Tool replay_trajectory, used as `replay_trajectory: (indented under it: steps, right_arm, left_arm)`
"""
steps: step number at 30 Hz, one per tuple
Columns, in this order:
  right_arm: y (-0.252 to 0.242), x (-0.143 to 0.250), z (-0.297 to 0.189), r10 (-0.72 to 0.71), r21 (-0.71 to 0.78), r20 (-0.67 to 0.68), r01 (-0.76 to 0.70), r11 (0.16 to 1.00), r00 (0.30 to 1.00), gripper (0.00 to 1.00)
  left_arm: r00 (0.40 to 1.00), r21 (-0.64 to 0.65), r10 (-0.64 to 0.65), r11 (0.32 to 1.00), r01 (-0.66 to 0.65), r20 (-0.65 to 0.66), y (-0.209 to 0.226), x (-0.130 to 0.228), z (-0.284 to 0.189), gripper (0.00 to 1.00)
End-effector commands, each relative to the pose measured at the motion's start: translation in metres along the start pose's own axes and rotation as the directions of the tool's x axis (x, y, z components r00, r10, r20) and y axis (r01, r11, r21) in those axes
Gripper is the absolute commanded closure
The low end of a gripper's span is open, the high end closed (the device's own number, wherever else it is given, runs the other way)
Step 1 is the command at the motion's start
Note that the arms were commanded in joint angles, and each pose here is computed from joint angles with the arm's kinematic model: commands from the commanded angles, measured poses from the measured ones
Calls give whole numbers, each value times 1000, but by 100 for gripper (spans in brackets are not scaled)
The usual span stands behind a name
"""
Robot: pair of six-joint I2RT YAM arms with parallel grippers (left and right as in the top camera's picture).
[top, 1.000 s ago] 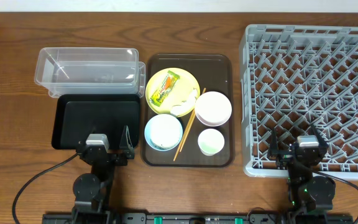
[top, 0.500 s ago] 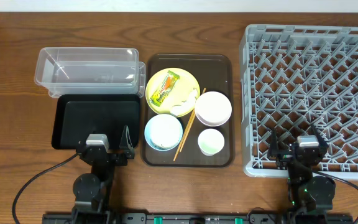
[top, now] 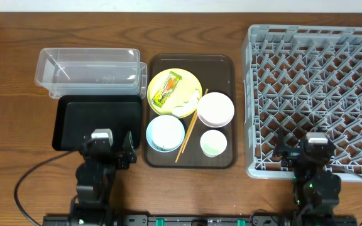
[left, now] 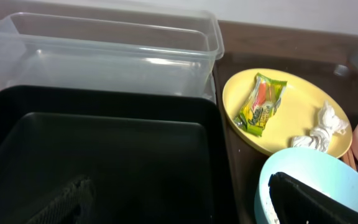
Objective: Sort waste into correct bins and load items into the dishwasher rack
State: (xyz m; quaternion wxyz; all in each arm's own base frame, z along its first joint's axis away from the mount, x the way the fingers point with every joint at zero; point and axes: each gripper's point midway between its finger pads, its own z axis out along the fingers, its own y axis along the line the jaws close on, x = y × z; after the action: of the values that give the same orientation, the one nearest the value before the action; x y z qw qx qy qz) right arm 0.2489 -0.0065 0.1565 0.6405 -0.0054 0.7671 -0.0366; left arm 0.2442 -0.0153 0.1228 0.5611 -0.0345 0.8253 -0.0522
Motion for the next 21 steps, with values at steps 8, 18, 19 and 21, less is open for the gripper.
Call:
replay_trajectory:
  steps: [8,18,19,21]
  right_arm:
    - [-3,-29,20,-1,10,-229,4,1000,973,1]
    - [2,-21,49,-24,-14,-454,19,1000,891,1]
    - [3,-19,50,-24,-20,-460,17,1000,888,1]
    - [4,-17,52,-25,-21,-467,17,1000,884,1]
  left_arm:
    - [972,-47,-10,999,-1,-235,-4,-44,15,8]
    - [851,-87,-22,996,-29,-525,-3,-34,15,8]
    - [847,-88,-22,996,-30,-532,-3,-33,14,8]
    - [848,-88,-22,996,-30,-530,-3,-33,13,8]
